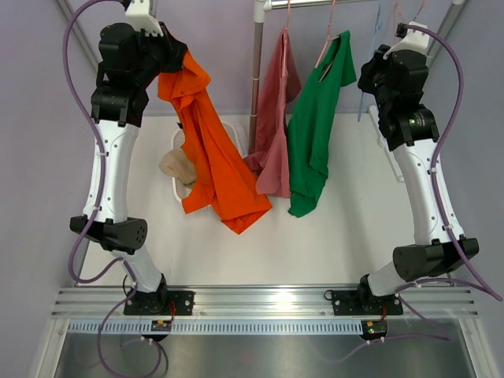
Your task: Remove the t-shirt from the hanger
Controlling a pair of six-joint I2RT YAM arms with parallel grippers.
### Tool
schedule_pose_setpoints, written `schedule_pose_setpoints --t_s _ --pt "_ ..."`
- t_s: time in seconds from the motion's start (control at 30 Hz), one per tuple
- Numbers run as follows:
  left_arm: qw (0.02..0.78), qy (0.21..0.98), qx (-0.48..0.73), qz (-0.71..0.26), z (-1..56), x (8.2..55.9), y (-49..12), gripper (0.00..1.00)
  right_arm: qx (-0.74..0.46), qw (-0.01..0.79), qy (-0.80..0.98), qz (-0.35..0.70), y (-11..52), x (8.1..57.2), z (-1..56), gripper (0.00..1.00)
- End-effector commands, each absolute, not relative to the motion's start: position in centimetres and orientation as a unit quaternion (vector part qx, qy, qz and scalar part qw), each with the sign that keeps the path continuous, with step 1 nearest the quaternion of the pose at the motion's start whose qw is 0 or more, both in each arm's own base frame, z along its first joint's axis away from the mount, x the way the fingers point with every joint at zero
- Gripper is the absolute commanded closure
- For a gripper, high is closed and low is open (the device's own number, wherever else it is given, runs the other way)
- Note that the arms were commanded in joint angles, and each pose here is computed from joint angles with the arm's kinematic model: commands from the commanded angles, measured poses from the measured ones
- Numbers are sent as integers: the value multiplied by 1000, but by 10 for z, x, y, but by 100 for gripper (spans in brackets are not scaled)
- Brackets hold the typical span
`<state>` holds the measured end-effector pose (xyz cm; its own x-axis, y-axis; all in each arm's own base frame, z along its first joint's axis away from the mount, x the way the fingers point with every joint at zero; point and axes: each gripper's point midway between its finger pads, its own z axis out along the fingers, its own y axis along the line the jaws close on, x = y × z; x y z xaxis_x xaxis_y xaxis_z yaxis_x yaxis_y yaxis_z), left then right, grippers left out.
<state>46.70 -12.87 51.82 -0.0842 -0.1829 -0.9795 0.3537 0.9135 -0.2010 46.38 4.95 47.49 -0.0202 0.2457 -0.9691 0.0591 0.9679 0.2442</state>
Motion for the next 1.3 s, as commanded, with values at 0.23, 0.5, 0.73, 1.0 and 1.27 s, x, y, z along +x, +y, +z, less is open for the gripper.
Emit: schedule_pose_setpoints --t_s 0.23,0.5,0.73,1.0,1.27 --pt "666 725 38 -172 450 540 -128 100 122 665 732 89 48 421 454 44" --pt "588 801 5 -112 327 587 -117 100 119 677 716 122 59 374 505 38" --pt "515 846 -18 -135 252 581 -125 96 91 653 732 170 92 364 523 38" --pt "488 851 -39 -191 273 533 -139 1 72 613 752 233 138 432 517 40" --pt "618 771 101 -113 398 437 -196 1 76 603 746 273 161 472 503 42"
